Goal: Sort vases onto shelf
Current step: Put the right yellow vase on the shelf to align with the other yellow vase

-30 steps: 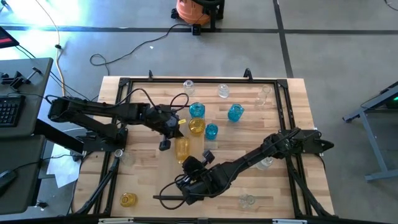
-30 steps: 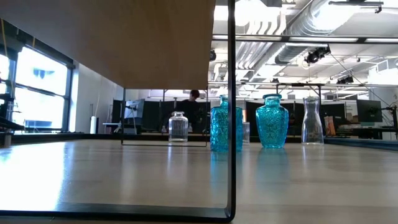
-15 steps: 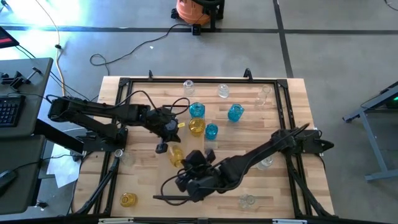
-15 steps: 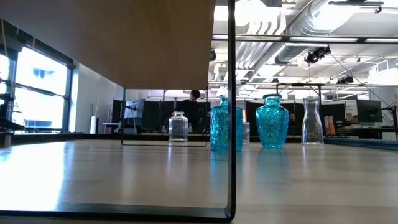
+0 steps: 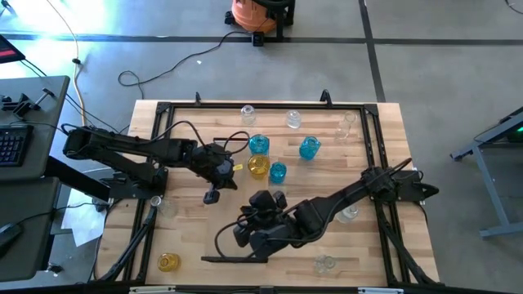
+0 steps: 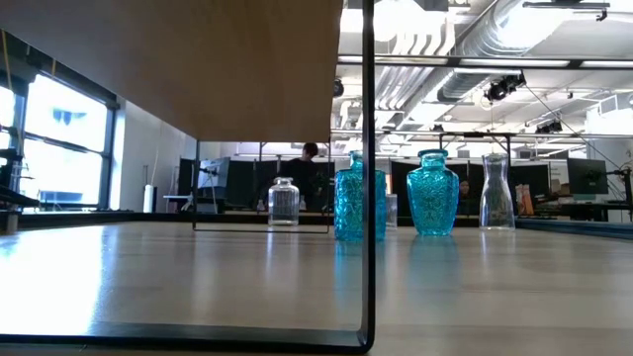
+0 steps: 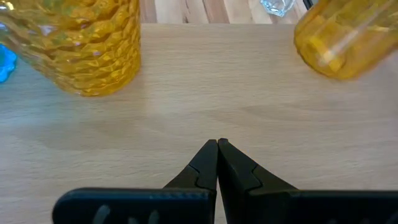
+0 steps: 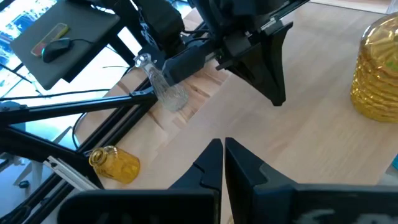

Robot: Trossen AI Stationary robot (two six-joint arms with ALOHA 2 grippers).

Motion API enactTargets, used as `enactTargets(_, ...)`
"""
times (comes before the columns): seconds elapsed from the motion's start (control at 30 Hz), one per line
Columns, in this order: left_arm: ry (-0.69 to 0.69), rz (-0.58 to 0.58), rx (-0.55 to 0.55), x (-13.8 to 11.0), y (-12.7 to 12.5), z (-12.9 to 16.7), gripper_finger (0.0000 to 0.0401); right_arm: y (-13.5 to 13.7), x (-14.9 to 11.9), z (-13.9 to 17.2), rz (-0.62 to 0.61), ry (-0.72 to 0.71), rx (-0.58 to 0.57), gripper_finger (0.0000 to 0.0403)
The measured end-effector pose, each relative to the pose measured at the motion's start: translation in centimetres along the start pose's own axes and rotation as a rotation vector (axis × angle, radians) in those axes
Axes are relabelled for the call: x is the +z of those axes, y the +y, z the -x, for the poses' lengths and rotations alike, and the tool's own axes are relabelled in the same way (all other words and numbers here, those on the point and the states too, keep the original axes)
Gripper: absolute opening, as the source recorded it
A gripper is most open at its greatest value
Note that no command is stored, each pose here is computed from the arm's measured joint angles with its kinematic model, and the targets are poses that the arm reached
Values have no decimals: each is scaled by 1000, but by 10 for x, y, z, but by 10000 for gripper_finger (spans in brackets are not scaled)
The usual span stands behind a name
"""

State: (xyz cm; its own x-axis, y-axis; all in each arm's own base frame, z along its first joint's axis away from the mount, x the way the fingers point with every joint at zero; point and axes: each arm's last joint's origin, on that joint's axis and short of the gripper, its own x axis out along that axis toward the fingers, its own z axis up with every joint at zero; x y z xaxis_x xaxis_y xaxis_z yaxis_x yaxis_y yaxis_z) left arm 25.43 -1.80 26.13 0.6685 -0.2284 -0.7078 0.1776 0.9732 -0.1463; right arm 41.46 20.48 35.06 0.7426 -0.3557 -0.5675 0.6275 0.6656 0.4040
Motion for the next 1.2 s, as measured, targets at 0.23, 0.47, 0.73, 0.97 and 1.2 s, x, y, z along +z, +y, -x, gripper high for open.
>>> enactTargets(0.23, 0, 0, 1, 0, 0, 0, 0, -2, 3, -2, 23, -26, -20, 0)
enactTargets(0.47, 0, -1, 3, 0, 0, 0, 0, -8, 4, -4, 71, -87, -91, 0)
enactTargets(0.73, -1, -10, 4, -1, 0, 3, 0, -12, 18, 17, 78, -206, -127, 0)
enactTargets(0.97, -68, -22, 27, 1, -4, 26, 0, -34, 10, 58, 52, -198, -224, 0)
enactTargets(1.2, -169, 28, 40, 0, -7, 58, 0, -37, -15, 76, -38, 15, -231, 0)
